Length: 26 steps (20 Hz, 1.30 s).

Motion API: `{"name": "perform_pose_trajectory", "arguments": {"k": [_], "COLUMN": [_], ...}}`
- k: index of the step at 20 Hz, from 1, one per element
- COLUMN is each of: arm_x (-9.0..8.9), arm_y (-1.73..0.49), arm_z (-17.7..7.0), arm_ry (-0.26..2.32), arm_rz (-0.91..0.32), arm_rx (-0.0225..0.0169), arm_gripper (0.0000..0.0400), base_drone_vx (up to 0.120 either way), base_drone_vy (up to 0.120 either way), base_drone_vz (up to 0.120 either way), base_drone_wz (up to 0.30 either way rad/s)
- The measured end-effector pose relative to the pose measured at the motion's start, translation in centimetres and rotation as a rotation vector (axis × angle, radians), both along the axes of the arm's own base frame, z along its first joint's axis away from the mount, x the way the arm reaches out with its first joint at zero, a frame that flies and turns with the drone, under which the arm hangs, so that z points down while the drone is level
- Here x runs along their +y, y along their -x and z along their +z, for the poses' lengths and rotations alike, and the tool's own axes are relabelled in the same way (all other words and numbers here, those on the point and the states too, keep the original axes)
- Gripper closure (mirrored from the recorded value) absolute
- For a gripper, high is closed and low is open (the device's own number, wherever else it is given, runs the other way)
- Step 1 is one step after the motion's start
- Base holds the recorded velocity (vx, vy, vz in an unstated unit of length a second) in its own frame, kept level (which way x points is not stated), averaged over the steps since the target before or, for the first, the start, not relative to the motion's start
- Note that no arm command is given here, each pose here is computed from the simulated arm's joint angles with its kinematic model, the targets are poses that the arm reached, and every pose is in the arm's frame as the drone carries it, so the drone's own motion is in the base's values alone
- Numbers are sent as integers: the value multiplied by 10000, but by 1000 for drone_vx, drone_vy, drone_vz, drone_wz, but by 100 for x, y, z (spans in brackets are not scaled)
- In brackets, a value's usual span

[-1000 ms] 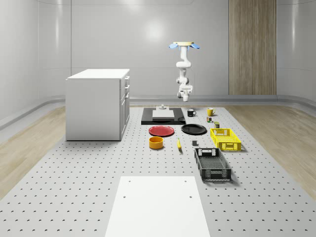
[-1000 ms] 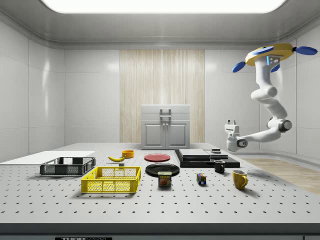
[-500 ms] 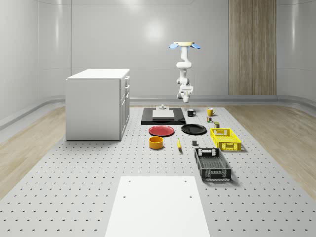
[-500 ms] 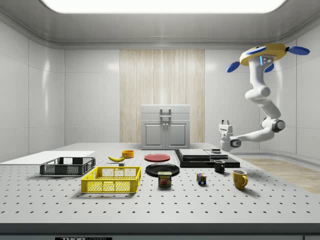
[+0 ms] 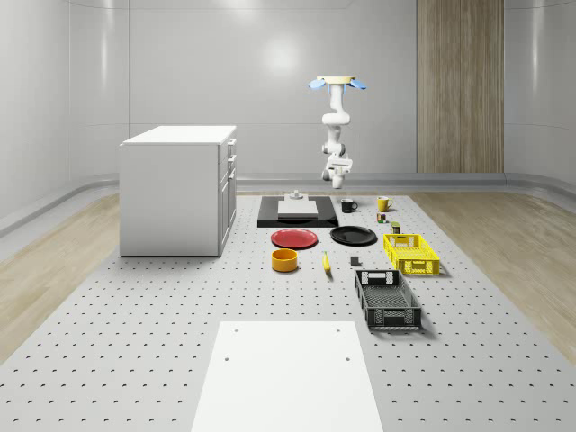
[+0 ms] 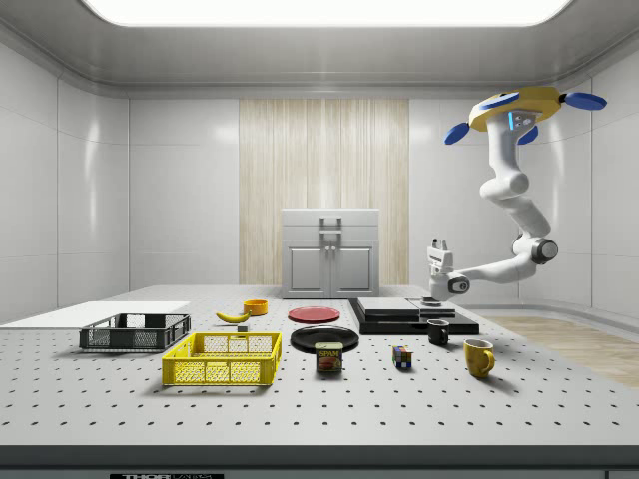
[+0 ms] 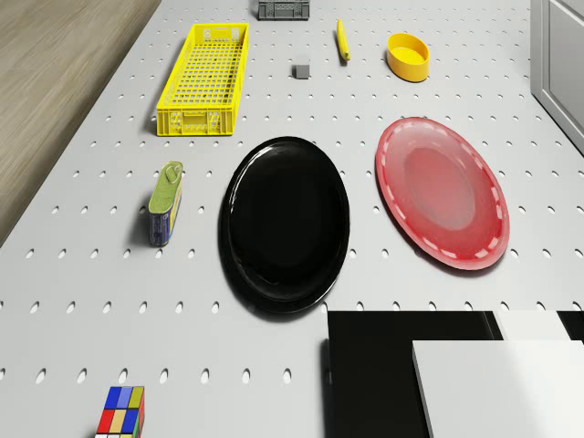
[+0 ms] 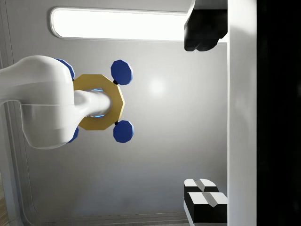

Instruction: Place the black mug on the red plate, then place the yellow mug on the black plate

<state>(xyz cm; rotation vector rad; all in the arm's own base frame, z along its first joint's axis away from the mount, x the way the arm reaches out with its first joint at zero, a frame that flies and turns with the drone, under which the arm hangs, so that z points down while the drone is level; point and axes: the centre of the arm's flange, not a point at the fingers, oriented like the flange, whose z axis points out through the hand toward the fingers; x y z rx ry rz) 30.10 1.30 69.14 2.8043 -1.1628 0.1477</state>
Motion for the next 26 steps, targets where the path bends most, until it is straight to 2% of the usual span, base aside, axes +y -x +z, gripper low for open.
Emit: {"name": "perform_pose_trajectory", "arguments": {"k": [5,10,14,16,18,21,26], "arm_x": [168,501,804,856,793,557,185], "arm_y": [2,0,-13,-24,-36,-49,-56], "arm_z": [-38,-222,-669,-1002,-1335,-1698,-1932], "arm_ry": [1732,5574,11049,14451,17884,22305,26782], "arm_rz": [-51,-167,-338,-450,-569,-719,-821], "arm_rx": [-35,-60,-59,-50,-37,-11,18], "arm_gripper": [0,0,0,0,0,0,0], "base_drone_vx": [0,80,120,120,120,120,40], "base_drone_vy": [0,0,0,0,0,0,0], "base_drone_vz": [-96,-120,-120,-120,-120,-120,-96], "base_drone_wz": [0,0,0,0,0,0,0]}}
